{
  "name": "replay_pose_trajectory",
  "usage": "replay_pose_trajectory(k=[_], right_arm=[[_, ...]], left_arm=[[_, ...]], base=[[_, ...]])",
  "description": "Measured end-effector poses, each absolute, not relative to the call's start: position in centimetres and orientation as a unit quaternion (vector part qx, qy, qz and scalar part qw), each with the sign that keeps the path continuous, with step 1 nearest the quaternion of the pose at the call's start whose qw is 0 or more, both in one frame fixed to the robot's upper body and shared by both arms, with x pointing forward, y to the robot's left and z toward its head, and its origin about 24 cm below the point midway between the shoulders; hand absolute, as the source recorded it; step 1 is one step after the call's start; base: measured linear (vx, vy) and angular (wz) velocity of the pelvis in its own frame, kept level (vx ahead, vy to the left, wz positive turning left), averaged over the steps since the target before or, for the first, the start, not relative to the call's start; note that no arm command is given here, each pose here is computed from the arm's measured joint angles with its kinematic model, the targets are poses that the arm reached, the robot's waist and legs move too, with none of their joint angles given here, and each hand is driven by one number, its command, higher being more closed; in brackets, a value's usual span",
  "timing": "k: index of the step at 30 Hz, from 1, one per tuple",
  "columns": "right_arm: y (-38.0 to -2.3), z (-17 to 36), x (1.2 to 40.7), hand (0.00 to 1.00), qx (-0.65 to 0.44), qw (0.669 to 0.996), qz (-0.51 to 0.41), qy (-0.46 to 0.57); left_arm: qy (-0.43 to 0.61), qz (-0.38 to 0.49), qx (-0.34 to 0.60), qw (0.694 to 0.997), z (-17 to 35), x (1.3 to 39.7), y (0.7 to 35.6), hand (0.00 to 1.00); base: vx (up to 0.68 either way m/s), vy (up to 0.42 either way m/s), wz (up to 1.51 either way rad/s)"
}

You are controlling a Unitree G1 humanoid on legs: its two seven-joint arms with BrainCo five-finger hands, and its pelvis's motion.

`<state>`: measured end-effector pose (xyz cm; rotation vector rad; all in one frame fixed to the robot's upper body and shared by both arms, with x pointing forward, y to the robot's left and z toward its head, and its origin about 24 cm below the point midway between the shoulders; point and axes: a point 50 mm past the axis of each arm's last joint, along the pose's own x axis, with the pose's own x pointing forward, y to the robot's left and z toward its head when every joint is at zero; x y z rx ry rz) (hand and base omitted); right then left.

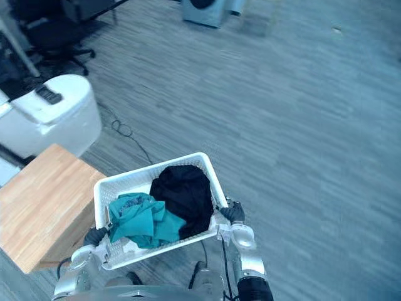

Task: Pick up the laundry basket with both hands and put the clothes into the washing machine.

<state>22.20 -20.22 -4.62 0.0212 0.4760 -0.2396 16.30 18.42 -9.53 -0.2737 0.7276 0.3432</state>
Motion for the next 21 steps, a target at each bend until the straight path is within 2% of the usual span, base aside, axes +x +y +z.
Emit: replay_pose_trajectory(k=[5,11,15,21], right_arm=[[-21.1,-5.0,21.0,1.00,0.010,0.961,-0.137,0.241],[-21.0,-6.4,18.4,1.00,0.024,0.951,-0.149,0.270],[-22.4,-4.6,20.0,1.00,0.006,0.959,-0.167,0.229],[-21.9,-4.4,20.5,1.00,0.019,0.962,-0.166,0.216]], left_arm=[[0.362,0.148,-0.123,0.912,-9.8,17.1,18.0,1.00],[0.398,0.152,-0.119,0.897,-11.1,15.0,18.4,1.00],[0.367,0.137,-0.146,0.909,-10.2,16.4,16.6,1.00],[0.330,0.138,-0.136,0.924,-9.0,17.5,17.5,1.00]], base=[[-0.08,-0.112,-0.55],[-0.01,-0.140,-0.64],[0.12,0.013,-0.74],[0.26,0.119,-0.48]])
